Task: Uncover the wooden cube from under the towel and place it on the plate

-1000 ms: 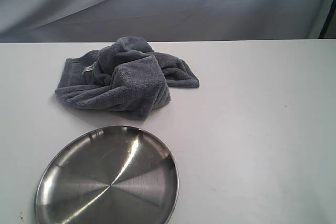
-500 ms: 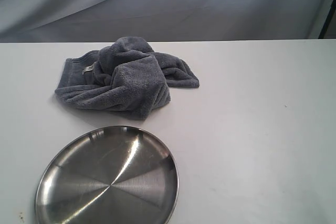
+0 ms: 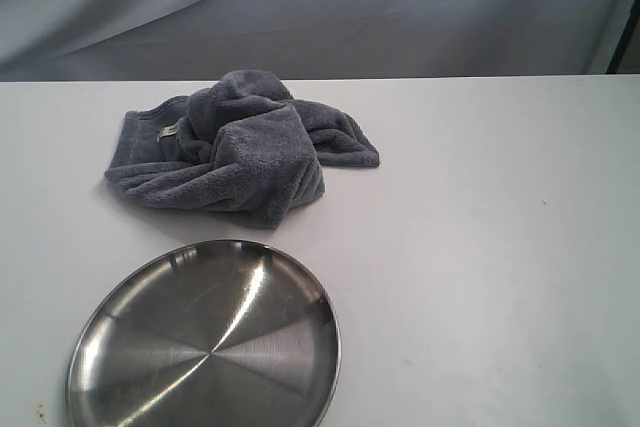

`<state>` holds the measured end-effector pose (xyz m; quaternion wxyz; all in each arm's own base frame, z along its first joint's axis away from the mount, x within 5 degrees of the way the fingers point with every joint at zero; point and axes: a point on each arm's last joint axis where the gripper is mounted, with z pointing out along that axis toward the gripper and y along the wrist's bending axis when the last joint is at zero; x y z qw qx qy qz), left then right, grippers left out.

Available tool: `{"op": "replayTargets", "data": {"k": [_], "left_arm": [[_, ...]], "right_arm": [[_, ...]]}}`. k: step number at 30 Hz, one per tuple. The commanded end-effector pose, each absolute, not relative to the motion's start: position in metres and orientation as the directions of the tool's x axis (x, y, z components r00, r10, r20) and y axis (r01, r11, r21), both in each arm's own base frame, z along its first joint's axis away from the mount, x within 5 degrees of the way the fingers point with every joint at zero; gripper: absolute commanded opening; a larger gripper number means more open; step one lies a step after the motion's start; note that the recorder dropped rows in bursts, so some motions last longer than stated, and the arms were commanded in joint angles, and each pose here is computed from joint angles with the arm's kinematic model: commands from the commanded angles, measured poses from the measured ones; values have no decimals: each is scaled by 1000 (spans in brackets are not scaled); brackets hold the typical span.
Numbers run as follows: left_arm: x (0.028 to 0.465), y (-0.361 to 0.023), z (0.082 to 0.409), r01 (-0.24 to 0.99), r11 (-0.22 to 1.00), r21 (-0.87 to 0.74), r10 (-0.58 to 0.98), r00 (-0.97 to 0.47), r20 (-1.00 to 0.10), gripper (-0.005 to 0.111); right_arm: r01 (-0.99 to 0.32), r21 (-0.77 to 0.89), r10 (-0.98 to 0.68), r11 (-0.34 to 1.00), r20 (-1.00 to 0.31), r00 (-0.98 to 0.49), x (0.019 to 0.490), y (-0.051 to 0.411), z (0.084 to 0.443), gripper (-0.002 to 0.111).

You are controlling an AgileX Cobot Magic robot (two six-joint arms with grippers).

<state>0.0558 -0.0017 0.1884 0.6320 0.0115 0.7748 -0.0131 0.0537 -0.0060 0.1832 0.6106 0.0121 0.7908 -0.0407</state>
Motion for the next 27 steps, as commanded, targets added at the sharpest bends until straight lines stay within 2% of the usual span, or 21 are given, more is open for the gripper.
{"op": "replayTargets", "data": {"k": [1,5,6,9,12,16,20,22,27], "left_arm": [[56,-2,188,39,999,-2,6,-190,-982,1],[56,-2,189,40,999,9,17,-182,-983,1],[56,-2,193,45,999,31,37,-143,-989,1],[57,-3,209,62,981,-185,-187,30,-982,1],[53,2,233,82,956,-280,-292,291,-911,1],[47,6,248,174,892,-417,-449,437,-779,1],[35,4,267,265,904,-335,-426,614,-664,1],[35,1,275,288,907,-308,-422,615,-666,1],[60,-2,334,257,917,-305,-398,540,-742,0]], "right_arm": [[62,-50,-34,997,-971,-238,54,-6,184,0],[62,-50,-34,997,-971,-238,54,-6,184,0],[62,-50,-34,997,-971,-238,54,-6,184,0],[62,-50,-34,997,-971,-238,54,-6,184,0],[62,-50,-34,997,-971,-238,54,-6,184,0],[62,-50,-34,997,-971,-238,54,-6,184,0],[62,-50,-34,997,-971,-238,54,-6,184,0],[62,-50,-34,997,-971,-238,54,-6,184,0],[62,-50,-34,997,-971,-238,54,-6,184,0]]}}
